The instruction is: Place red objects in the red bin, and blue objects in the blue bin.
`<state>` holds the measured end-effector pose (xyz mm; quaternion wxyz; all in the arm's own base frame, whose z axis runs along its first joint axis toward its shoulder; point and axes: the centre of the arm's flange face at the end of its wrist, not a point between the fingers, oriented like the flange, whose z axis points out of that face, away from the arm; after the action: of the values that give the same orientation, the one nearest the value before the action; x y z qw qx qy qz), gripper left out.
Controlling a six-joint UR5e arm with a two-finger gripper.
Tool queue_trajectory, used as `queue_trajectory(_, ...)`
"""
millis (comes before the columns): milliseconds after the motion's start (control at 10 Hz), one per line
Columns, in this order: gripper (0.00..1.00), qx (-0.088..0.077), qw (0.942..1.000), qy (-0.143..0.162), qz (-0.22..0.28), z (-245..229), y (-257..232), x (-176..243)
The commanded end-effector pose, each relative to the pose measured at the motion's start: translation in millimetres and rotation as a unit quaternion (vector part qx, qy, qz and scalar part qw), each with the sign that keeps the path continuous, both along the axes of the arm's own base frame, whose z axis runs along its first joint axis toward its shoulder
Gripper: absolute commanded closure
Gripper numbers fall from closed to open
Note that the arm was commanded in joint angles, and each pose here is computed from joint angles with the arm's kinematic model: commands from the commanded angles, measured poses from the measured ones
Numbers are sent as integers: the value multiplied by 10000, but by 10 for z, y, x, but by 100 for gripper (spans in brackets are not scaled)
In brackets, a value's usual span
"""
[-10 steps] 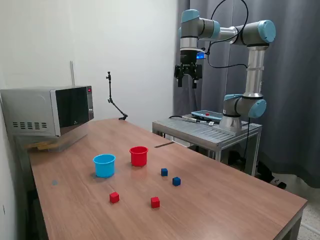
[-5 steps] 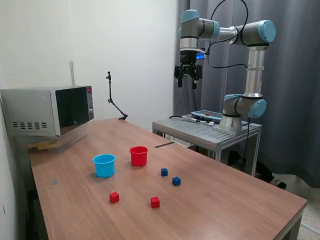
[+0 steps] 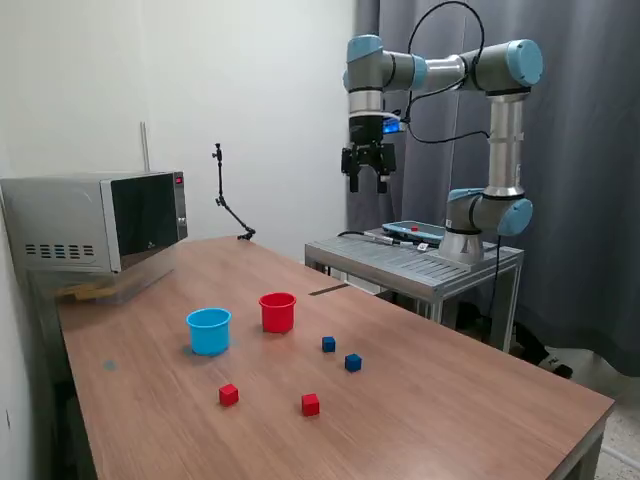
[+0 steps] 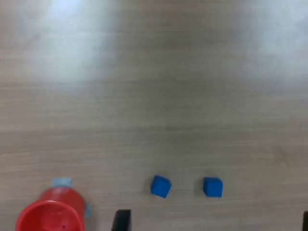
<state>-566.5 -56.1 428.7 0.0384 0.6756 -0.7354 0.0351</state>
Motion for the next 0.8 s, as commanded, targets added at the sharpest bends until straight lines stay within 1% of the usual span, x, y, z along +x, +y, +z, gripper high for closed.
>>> queue_trajectory(0, 0, -77, 9997, -42, -228, -292, 2, -274)
queue_trajectory(100, 0, -69, 9984, 35, -567, -414, -41, -405)
queue_trajectory(300, 0, -77, 9976, -292, -625, -841, -287, -497)
queue_trajectory(400, 0, -83, 9974, -338, -624, -999, -350, -546)
queue_trajectory(500, 0, -76, 9979, -187, -615, -1098, -514, -624)
queue_trajectory(600, 0, -77, 9958, -159, -900, -1154, -540, -702)
queue_trajectory(700, 0, -67, 9940, -223, -1069, -1258, -545, -759)
